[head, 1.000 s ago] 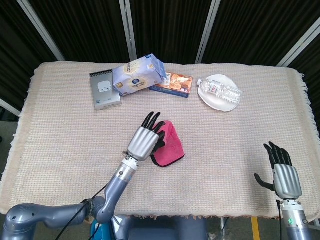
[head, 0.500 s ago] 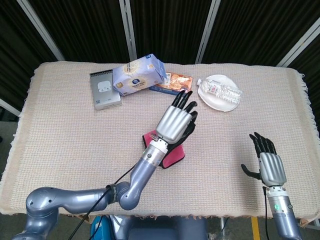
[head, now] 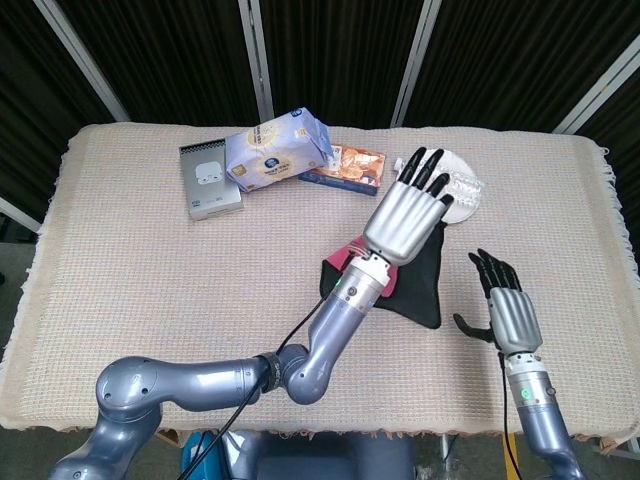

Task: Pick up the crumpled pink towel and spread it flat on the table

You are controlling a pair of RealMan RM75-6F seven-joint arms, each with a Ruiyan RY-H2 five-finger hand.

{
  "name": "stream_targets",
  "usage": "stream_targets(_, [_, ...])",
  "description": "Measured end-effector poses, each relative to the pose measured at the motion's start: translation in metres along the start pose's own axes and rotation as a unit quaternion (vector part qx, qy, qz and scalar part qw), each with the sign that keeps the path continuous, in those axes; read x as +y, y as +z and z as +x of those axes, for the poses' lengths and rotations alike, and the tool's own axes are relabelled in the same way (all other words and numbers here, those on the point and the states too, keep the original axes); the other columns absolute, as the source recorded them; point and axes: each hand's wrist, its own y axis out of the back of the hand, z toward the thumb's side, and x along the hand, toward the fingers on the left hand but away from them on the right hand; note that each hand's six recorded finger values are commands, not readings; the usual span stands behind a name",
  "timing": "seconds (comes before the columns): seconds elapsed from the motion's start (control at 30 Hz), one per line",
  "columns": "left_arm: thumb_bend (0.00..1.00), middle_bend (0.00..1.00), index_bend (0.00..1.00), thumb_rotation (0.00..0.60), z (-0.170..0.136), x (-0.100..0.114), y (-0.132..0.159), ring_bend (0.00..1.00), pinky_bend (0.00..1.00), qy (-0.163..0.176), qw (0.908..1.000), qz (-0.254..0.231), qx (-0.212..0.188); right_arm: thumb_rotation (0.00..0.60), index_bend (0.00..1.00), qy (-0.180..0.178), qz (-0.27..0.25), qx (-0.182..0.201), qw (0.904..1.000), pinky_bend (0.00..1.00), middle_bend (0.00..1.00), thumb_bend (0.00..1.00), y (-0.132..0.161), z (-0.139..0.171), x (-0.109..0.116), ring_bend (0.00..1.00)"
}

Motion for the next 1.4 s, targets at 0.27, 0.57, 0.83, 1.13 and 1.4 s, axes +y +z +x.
stream_targets(0.27, [0.48, 0.26, 0.56, 0.600, 0.013, 0.007, -0.017, 0.03, 0.05, 0.011, 0.9996, 0.018, 0.020, 0.600, 0.00, 0.010, -0.027, -0.004, 0.9996, 0.00, 0.00, 0.27, 0.011, -0.006, -0.007, 0.00])
stream_targets(0.57, [0.48, 0.26, 0.56, 0.600, 0.009, 0.000, -0.026, 0.03, 0.05, 0.003, 0.9996, 0.016, 0.025, 0.600, 0.11, 0.029, -0.082, -0.027, 0.9959, 0.00, 0.00, 0.27, 0.016, -0.016, -0.021, 0.00])
stream_targets(0.83, [0.49, 0.26, 0.56, 0.600, 0.007, 0.001, -0.029, 0.03, 0.05, 0.003, 0.9996, 0.020, 0.019, 0.600, 0.34, 0.032, -0.105, -0.059, 0.9922, 0.00, 0.00, 0.27, 0.011, -0.029, -0.039, 0.00])
stream_targets(1.13, [0.48, 0.26, 0.56, 0.600, 0.005, 0.008, -0.030, 0.03, 0.05, 0.007, 0.9997, 0.016, 0.016, 0.600, 0.41, 0.024, -0.114, -0.086, 0.9894, 0.00, 0.02, 0.27, 0.002, -0.037, -0.058, 0.00])
stream_targets(1.4, [0.48, 0.26, 0.56, 0.600, 0.003, 0.010, -0.036, 0.03, 0.05, 0.007, 0.9996, 0.018, 0.018, 0.600, 0.49, 0.008, -0.122, -0.089, 0.9885, 0.00, 0.06, 0.28, 0.006, -0.045, -0.060, 0.00])
